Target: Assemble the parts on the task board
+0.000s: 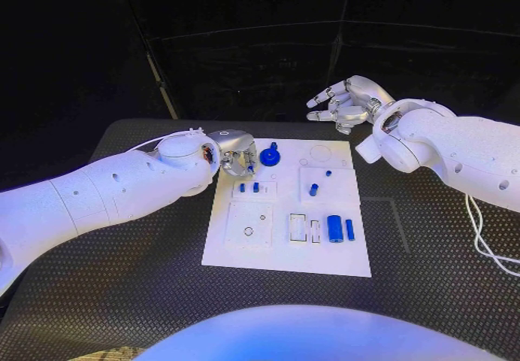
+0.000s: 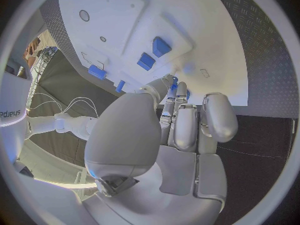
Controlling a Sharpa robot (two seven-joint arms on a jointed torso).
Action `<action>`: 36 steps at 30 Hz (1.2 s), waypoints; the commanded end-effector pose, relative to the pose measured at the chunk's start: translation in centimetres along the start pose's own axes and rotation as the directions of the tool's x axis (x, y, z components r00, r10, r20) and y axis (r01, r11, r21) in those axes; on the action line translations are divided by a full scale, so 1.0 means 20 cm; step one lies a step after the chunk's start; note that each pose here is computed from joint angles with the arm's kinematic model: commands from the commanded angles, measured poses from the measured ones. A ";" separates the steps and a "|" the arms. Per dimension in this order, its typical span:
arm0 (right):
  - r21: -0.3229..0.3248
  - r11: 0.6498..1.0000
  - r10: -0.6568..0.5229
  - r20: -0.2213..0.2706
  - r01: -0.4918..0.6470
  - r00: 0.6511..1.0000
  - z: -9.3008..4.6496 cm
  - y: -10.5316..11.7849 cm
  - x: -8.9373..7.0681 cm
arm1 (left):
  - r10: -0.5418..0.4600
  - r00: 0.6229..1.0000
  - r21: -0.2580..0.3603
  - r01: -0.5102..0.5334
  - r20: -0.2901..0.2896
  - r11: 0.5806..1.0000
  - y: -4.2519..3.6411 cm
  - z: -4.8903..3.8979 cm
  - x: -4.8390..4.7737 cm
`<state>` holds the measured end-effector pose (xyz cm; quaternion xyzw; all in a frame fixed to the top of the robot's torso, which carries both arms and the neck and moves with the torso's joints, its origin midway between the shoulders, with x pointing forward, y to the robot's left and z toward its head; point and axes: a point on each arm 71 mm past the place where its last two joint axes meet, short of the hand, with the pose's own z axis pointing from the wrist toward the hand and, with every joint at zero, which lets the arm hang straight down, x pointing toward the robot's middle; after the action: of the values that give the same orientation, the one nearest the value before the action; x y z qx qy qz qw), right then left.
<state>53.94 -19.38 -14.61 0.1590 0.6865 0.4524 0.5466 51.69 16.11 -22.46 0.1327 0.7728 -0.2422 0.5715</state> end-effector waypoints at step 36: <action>-0.013 1.000 0.000 -0.006 0.000 1.000 0.00 0.01 0.00 | -0.006 0.999 -0.005 0.006 -0.045 1.000 -0.026 0.035 0.024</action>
<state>53.93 -19.33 -14.60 0.1584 0.6866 0.4530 0.5461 51.85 15.27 -22.91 0.1355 0.7814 -0.2419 0.5591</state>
